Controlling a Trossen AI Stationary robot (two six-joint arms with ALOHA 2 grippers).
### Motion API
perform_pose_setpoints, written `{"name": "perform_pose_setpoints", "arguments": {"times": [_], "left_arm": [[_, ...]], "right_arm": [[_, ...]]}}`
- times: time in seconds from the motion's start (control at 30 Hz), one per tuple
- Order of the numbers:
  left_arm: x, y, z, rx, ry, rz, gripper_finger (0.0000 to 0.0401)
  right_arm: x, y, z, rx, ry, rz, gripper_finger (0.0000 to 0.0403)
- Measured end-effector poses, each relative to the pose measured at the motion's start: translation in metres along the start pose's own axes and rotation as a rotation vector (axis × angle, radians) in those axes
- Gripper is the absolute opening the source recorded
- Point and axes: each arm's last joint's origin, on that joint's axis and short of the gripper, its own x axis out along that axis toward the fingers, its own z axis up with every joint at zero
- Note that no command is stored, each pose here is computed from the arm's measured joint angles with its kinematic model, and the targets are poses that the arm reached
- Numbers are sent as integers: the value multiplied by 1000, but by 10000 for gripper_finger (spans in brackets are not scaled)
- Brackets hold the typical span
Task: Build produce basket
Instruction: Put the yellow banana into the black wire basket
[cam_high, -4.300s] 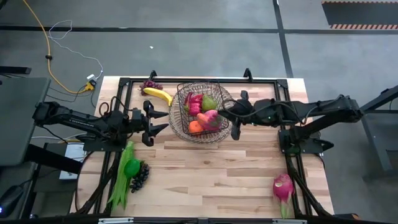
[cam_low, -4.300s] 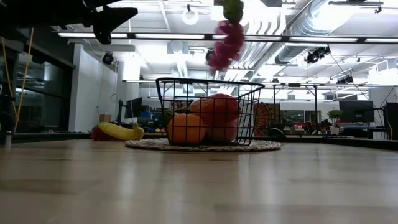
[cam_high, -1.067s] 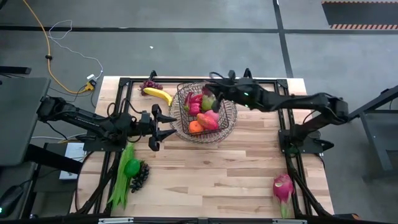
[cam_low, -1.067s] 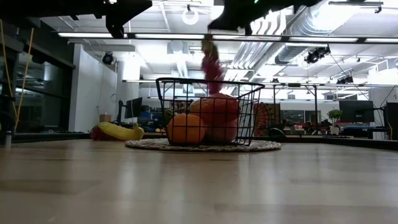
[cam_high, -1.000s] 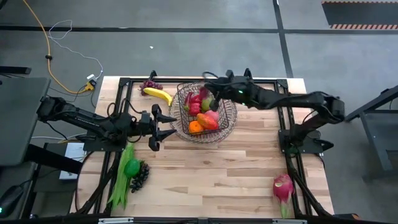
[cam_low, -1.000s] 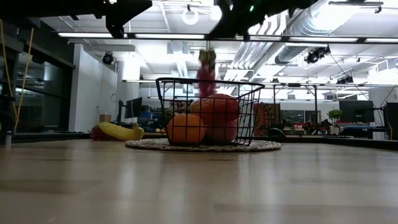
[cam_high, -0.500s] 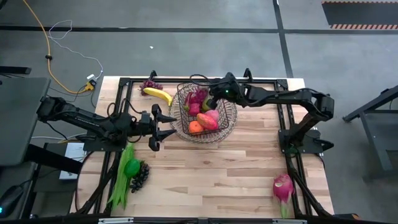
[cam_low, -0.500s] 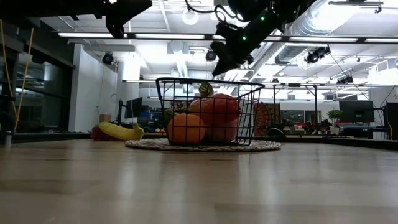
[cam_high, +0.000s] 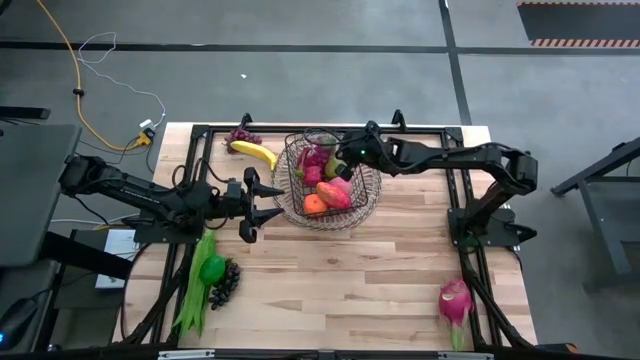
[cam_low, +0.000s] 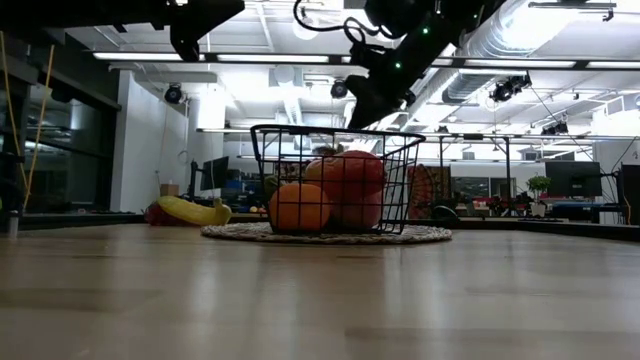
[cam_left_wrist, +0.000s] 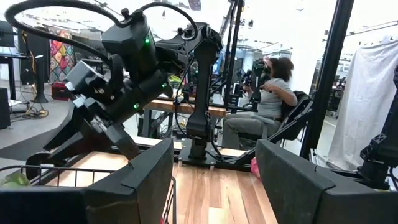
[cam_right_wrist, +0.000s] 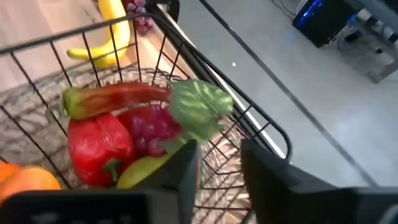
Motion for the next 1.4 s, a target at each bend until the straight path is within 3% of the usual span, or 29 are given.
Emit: {"name": "perform_pose_setpoints", "arguments": {"times": [0.17, 0.33, 0.47, 0.6, 0.77, 0.9, 1.03, 1.2, 1.4], "left_arm": [[0, 0, 0, 0, 0, 0, 217], [0, 0, -1, 2, 9, 0, 217], [0, 0, -2, 5, 24, 1, 217], [0, 0, -3, 6, 26, 1, 217], [0, 0, -3, 6, 25, 13, 217], [0, 1, -3, 9, 32, 40, 217], [0, 2, -7, 47, 71, 53, 217], [-1, 4, -15, 84, 155, 58, 217], [0, 13, -17, 61, 177, 106, 217]], "right_arm": [[-22, -4, 4, -53, 20, -30, 195], [-61, -19, 2, 0, 44, -45, 237], [-92, -21, -20, 57, 12, -6, 243], [-114, -13, -56, 149, -111, 82, 243], [-130, 5, -83, 262, -395, 421, 243], [-138, 16, -91, 265, -627, 633, 243], [-141, 24, -94, 221, -754, 668, 243], [-138, 33, -96, 145, -753, 661, 243], [-135, 33, -96, 154, -745, 617, 243]]}}
